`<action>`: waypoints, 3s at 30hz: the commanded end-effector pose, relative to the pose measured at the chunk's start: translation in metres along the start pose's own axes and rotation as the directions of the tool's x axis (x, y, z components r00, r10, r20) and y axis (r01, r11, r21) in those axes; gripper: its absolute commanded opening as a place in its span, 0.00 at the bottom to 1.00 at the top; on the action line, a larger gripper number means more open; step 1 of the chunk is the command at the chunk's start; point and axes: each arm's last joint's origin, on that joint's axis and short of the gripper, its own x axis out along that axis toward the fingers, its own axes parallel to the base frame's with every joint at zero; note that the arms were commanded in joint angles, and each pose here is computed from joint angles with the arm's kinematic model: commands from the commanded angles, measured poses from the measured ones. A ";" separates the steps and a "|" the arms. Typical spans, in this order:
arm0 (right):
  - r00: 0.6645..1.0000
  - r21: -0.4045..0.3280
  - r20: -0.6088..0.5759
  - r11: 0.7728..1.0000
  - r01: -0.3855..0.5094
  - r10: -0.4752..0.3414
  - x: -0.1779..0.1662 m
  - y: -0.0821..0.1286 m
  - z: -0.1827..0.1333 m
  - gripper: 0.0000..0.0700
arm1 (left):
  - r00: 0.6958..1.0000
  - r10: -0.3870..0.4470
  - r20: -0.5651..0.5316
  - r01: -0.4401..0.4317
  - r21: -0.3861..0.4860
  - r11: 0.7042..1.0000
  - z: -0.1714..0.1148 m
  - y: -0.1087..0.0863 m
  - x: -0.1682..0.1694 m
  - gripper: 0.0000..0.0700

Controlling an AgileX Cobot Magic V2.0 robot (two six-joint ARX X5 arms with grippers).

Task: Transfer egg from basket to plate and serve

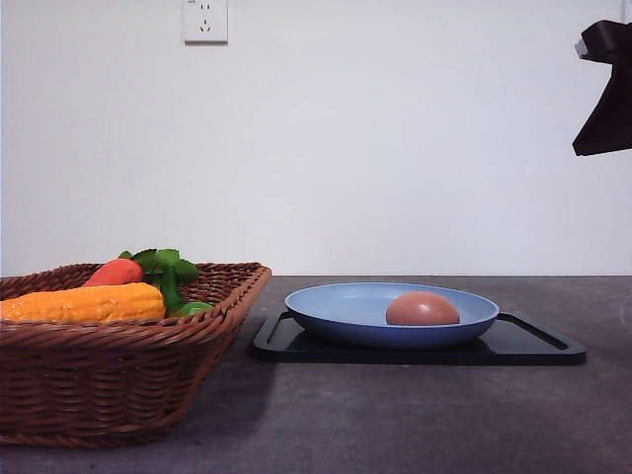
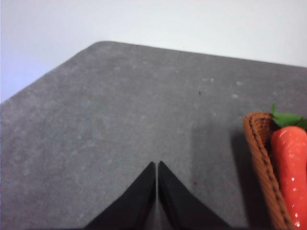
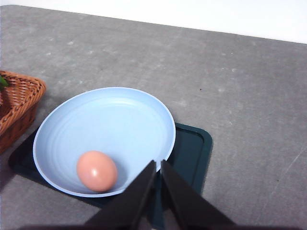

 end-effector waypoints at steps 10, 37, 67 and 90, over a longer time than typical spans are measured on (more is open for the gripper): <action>1.000 0.006 0.012 1.000 -0.003 0.003 0.000 0.001 0.002 0.00 | 0.999 0.000 -0.032 0.000 0.000 1.000 -0.014 0.001 0.005 0.00; 1.000 0.006 0.013 1.000 0.000 -0.001 -0.004 0.000 0.002 0.00 | 0.999 0.001 -0.033 -0.001 0.000 1.000 -0.014 0.001 0.005 0.00; 0.944 0.064 0.226 0.971 0.230 -0.239 -0.040 -0.046 -0.079 0.00 | 0.999 0.001 -0.033 -0.001 0.000 1.000 -0.014 0.001 0.005 0.00; 0.954 0.148 0.178 0.965 0.217 -0.242 -0.037 -0.047 -0.086 0.00 | 0.999 0.001 -0.033 -0.001 0.000 1.000 -0.014 0.001 0.005 0.00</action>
